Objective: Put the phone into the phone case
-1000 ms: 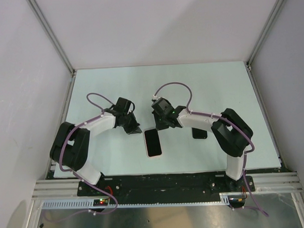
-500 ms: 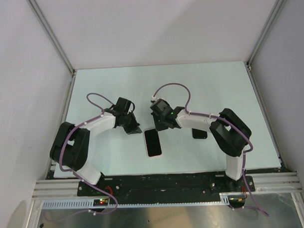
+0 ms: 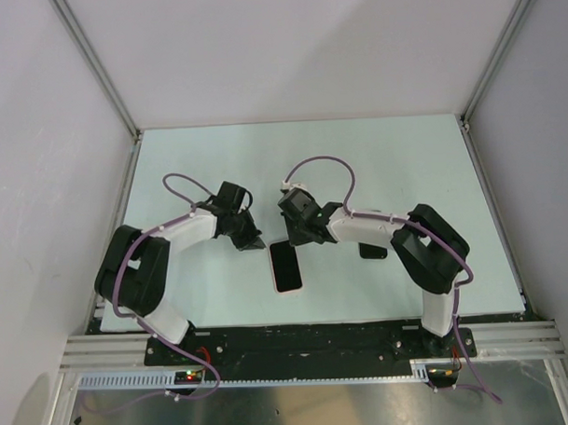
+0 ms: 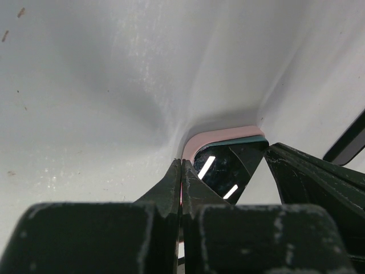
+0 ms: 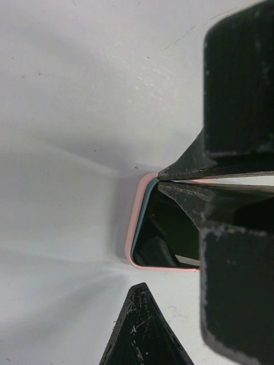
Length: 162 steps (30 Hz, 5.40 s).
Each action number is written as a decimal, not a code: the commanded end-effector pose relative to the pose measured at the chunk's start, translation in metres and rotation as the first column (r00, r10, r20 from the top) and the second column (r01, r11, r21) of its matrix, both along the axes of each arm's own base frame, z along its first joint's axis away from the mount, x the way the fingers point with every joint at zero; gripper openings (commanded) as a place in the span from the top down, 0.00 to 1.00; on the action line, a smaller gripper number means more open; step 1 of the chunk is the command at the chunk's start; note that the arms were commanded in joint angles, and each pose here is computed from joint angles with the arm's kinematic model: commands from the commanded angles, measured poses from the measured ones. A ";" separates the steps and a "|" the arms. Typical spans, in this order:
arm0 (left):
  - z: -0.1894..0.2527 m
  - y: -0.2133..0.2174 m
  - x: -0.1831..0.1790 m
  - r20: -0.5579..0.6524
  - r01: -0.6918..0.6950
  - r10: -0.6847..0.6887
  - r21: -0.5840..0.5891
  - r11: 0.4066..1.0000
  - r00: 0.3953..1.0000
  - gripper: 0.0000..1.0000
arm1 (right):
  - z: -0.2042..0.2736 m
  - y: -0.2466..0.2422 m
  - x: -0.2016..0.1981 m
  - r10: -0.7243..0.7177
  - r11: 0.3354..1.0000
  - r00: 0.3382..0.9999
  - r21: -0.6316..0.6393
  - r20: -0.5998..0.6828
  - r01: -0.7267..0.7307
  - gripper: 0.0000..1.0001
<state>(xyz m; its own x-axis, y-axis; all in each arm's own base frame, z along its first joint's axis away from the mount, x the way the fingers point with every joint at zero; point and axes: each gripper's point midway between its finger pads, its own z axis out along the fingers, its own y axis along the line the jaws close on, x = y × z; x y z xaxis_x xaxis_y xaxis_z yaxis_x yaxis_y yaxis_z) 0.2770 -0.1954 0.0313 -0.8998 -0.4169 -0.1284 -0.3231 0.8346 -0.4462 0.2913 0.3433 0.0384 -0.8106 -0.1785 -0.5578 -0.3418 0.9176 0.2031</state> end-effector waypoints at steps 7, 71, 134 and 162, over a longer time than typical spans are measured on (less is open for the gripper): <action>0.008 -0.004 0.012 0.028 0.014 -0.014 -0.010 1.000 1.000 1.00 | -0.041 0.003 -0.043 0.030 0.999 0.992 -0.014 -0.120 -0.032 0.94; 0.015 -0.007 0.005 0.022 0.039 -0.038 -0.033 0.999 0.999 1.00 | -0.037 -0.007 -0.033 0.004 0.989 0.996 -0.145 -0.094 -0.018 0.80; 0.014 -0.009 -0.001 0.016 0.063 -0.062 -0.041 0.997 0.998 1.00 | -0.051 -0.029 -0.007 -0.101 0.993 0.987 -0.079 -0.123 0.092 0.77; 0.016 -0.012 0.004 0.019 0.061 -0.060 -0.044 0.997 0.998 1.00 | -0.049 -0.015 -0.022 -0.034 0.996 0.996 -0.084 -0.085 0.026 0.60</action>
<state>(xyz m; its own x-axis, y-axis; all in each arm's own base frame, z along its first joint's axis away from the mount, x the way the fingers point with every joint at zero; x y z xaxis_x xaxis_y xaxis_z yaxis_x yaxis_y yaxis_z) 0.2747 -0.2035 0.0363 -0.9178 -0.3854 -0.0950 -0.3007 0.8315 -0.4671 0.2836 0.3441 0.0278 -0.8210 -0.1378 -0.5540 -0.2717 0.9478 0.1669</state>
